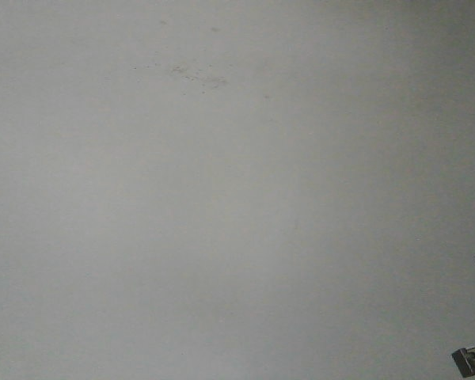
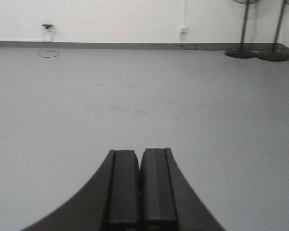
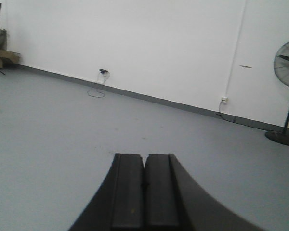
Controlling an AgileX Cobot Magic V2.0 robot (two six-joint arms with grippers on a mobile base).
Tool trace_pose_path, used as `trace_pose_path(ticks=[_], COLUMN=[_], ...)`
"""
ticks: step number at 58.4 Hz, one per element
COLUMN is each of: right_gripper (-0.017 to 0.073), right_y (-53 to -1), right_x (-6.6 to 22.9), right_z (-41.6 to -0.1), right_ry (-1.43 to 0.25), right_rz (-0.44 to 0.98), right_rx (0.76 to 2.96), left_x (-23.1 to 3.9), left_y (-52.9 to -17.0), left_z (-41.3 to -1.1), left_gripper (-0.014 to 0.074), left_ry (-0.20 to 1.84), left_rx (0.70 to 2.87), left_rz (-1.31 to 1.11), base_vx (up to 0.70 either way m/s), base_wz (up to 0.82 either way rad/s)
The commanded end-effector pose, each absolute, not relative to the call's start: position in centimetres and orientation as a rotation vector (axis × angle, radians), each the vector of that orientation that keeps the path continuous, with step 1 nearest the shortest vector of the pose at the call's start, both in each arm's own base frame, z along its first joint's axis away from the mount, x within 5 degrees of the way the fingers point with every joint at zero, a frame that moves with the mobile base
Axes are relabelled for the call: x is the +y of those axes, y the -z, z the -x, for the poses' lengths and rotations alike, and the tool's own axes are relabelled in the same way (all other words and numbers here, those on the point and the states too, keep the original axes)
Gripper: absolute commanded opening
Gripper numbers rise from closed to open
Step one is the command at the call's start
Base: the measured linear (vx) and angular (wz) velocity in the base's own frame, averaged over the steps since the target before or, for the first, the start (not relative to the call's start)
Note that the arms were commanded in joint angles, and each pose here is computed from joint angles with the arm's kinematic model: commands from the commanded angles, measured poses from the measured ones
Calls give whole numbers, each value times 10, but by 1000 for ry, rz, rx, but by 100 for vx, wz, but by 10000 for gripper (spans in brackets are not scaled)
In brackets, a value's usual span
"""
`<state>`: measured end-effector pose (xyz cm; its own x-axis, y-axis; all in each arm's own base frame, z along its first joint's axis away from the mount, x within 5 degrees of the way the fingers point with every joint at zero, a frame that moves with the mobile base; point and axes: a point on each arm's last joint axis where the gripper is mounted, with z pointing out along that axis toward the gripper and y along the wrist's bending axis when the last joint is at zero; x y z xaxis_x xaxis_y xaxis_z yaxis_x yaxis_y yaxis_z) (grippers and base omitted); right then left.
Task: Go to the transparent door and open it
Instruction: 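Turn the base toward the white-framed glass door, then drive the base forward up to the glass door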
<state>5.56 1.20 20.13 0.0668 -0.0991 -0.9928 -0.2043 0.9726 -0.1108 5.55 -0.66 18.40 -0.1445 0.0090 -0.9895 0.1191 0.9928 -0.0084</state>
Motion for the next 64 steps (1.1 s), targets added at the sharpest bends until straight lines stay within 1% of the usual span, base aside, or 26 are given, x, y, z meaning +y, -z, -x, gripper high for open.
trace_pose_path(ticks=[1,33,64], right_gripper=[-6,-6,-6], right_y=[-209,-209,-209], right_x=[11,11,11], right_z=[-54,-54,-54], right_ry=[-74,-74,-74], right_rz=[224,224,224], right_rx=[1410,1410,1410], left_x=[-7,-7,-7], left_y=[-189,-189,-189], left_z=[-56,-56,-56], left_gripper=[-6,-6,-6], left_ry=[111,111,111], left_rx=[1625,1625,1625], left_rz=[-92,-92,-92], base_vx=[22,23,32], base_wz=[54,55,38])
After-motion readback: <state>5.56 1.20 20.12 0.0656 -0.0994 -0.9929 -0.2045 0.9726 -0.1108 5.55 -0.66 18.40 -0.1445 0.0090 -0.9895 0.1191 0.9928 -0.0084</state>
